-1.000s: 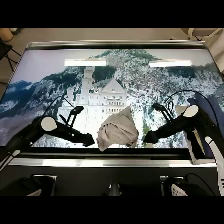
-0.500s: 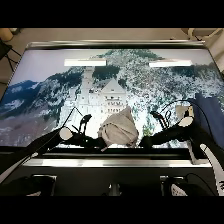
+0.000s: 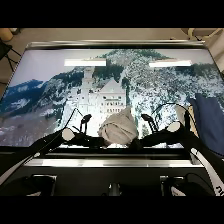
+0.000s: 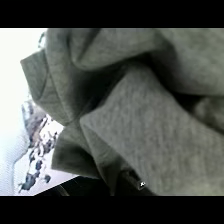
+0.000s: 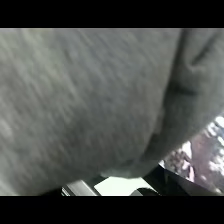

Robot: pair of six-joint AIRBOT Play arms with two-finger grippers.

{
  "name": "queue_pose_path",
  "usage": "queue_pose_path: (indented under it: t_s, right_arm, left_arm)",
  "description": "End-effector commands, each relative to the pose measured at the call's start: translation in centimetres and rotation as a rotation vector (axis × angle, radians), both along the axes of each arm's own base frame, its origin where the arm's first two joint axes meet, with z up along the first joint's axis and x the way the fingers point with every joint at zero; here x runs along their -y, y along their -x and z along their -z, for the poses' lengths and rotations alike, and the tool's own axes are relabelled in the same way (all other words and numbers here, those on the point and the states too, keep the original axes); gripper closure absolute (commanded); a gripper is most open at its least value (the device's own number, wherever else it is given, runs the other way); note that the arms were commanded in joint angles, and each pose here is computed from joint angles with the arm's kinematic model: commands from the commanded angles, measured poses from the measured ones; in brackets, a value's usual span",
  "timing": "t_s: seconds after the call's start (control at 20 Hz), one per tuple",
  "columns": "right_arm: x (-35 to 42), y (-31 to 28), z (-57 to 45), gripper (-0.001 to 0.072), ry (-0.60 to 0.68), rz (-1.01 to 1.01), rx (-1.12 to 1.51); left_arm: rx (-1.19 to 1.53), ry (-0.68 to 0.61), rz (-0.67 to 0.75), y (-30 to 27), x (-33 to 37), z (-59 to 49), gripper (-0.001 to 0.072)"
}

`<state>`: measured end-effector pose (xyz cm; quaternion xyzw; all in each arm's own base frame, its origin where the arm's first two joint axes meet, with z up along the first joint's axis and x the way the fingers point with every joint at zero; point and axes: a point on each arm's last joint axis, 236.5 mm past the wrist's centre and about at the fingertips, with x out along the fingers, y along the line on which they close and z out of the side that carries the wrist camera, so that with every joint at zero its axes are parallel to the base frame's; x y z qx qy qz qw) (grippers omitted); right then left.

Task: Fold the shirts.

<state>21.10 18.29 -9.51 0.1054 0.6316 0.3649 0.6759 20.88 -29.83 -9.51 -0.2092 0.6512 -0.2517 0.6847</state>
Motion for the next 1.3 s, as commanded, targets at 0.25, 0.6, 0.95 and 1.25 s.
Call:
queue_pose_path:
  t_s: [0.25, 0.6, 0.95, 1.25]
  right_arm:
    - [1.7, -3.1, -1.4, 0.0687, 0.215, -0.166, 0.202]
    - [13.9, -13.7, -40.1, 0.0688, 0.747, 0.049, 1.216]
    - [14.1, -5.1, -55.4, 0.0687, 0.535, 0.28, 1.559]
    - [14.5, -4.4, -49.9, 0.0687, 0.578, 0.206, 1.33]
  left_arm:
    - [0.297, 0.061, 0.067, -3.9, -0.4, -7.5, 0.0686]
    - [1.244, 0.09, -0.162, -10.8, -11.3, -43.2, 0.0686]
    - [1.703, 0.204, -0.334, -1.2, -17.3, -61.5, 0.0686]
    - [1.743, 0.112, -0.343, -2.0, -18.2, -61.5, 0.0686]
